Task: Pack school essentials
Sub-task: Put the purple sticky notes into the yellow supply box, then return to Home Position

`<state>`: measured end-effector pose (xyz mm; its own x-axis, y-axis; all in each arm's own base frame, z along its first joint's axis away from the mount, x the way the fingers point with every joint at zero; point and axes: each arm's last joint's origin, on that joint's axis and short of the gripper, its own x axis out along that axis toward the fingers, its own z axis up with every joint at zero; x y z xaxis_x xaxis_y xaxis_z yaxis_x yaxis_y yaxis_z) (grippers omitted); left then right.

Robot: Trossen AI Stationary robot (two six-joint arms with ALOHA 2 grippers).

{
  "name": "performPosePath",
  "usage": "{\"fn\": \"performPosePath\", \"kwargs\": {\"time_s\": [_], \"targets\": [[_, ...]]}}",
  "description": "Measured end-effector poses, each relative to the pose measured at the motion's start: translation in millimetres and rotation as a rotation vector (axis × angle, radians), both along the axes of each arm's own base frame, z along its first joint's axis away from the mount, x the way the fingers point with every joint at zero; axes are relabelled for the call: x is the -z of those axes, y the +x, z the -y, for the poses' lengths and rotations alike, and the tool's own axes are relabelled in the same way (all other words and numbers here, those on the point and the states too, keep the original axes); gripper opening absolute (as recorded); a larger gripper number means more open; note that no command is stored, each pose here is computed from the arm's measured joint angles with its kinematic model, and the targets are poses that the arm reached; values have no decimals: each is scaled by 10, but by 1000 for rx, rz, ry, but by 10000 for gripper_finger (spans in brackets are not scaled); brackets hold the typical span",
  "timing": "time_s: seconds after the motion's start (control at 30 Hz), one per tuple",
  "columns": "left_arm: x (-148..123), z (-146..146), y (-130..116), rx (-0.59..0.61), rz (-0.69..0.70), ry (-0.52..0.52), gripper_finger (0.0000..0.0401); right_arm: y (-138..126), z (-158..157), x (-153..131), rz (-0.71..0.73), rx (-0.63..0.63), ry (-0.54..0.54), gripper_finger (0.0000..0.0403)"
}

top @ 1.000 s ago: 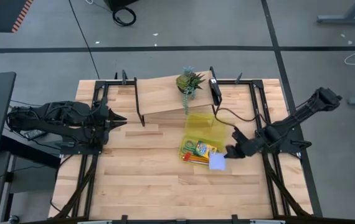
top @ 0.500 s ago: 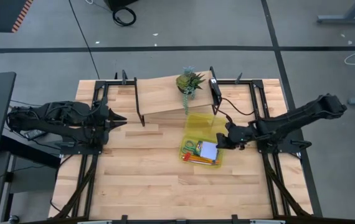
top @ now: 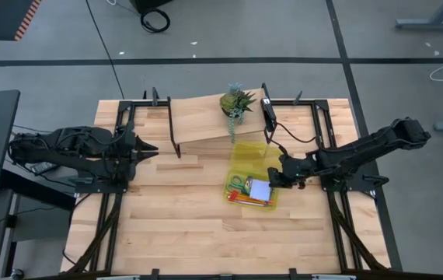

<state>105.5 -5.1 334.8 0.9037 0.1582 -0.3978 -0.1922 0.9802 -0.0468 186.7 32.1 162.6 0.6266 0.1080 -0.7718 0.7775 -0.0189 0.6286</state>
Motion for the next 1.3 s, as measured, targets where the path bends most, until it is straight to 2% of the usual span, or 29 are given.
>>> {"fn": "performPosePath", "kwargs": {"time_s": [0.23,0.33,0.7,0.93,1.3], "targets": [[0,0,0,-2,1,-7,76,-40,7,-10,-19,4,1,120],[-8,-3,-23,-12,15,-30,72,-66,16,-51,3,3,-20,125],[-71,-43,-311,-28,112,-31,65,-234,147,-356,204,-57,-197,127],[-25,-50,-360,-32,180,-39,47,-372,293,-562,345,-62,-386,111],[-193,-51,-323,-39,356,-26,17,-470,454,-883,593,-45,-636,64]]}}
